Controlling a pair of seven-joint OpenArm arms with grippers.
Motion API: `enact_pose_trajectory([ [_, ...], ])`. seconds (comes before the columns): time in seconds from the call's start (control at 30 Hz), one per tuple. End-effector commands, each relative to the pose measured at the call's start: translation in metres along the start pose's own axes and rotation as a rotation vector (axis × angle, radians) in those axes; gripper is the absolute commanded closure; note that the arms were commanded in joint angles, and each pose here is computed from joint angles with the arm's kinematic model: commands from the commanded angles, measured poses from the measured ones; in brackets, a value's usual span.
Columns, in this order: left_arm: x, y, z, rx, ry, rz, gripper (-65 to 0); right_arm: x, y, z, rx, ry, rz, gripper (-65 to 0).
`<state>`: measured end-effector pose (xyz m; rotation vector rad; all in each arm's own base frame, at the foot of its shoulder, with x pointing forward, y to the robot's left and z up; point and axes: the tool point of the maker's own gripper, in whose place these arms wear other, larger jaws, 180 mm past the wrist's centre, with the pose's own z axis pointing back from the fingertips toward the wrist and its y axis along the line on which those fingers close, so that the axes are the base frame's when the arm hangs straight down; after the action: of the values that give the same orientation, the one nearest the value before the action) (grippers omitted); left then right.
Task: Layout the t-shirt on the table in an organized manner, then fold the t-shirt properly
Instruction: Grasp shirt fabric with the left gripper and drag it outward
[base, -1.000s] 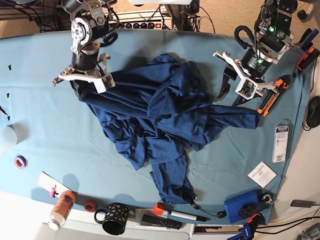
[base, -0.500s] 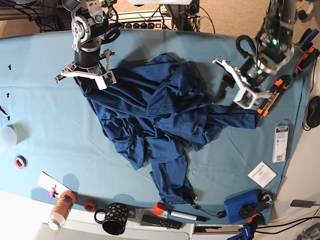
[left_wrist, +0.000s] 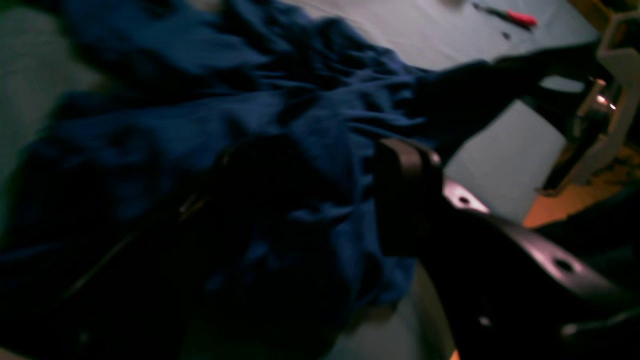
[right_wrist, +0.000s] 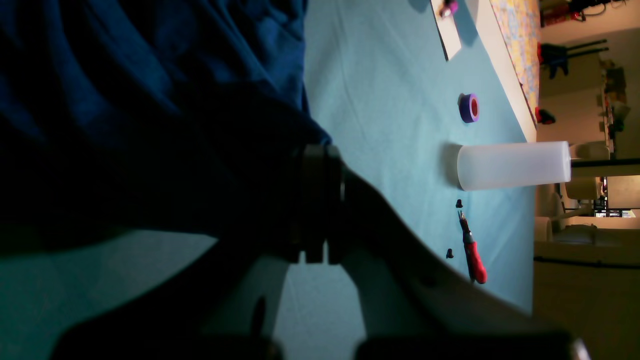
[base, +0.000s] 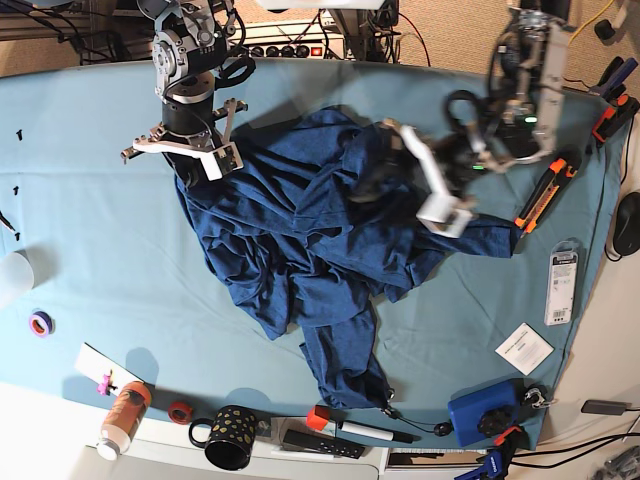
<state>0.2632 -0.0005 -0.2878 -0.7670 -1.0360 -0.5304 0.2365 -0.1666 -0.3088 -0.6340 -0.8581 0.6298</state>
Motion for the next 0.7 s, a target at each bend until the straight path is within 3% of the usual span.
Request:
enact_pose_trajectory([
  [0.0,0.015,-0.005,-0.004,-0.012,-0.041,-0.030,-36.4,0.008,-0.009,0.002,-0.029,-0.032,-0.006,0.0],
  [0.13,0.014,-0.013,-0.027,0.012,-0.004,-0.107,-36.3,0.007,-0.009,0.002,-0.029,-0.029,-0.006,0.0],
  [0.23,0.009,0.002,-0.039,0.087,0.039,-0.167,-36.3,0.007,-0.009,0.002,-0.029,-0.027,-0.006,0.0],
  [0.33,-0.001,0.019,-0.046,0.124,0.079,-0.155,-36.3,0.006,-0.009,0.002,-0.030,-0.026,-0.006,0.0],
  [0.5,-0.022,0.028,-0.051,0.107,0.124,-0.074,-35.4,0.007,-0.009,0.002,-0.030,-0.032,-0.006,0.0],
  [0.57,-0.024,0.025,-0.052,0.092,0.122,-0.054,-27.4,0.008,-0.009,0.002,-0.029,-0.035,-0.006,0.0],
  [0.67,-0.020,0.025,-0.051,0.090,0.112,-0.051,0.0,0.009,-0.010,0.002,-0.033,-0.038,-0.005,0.0],
])
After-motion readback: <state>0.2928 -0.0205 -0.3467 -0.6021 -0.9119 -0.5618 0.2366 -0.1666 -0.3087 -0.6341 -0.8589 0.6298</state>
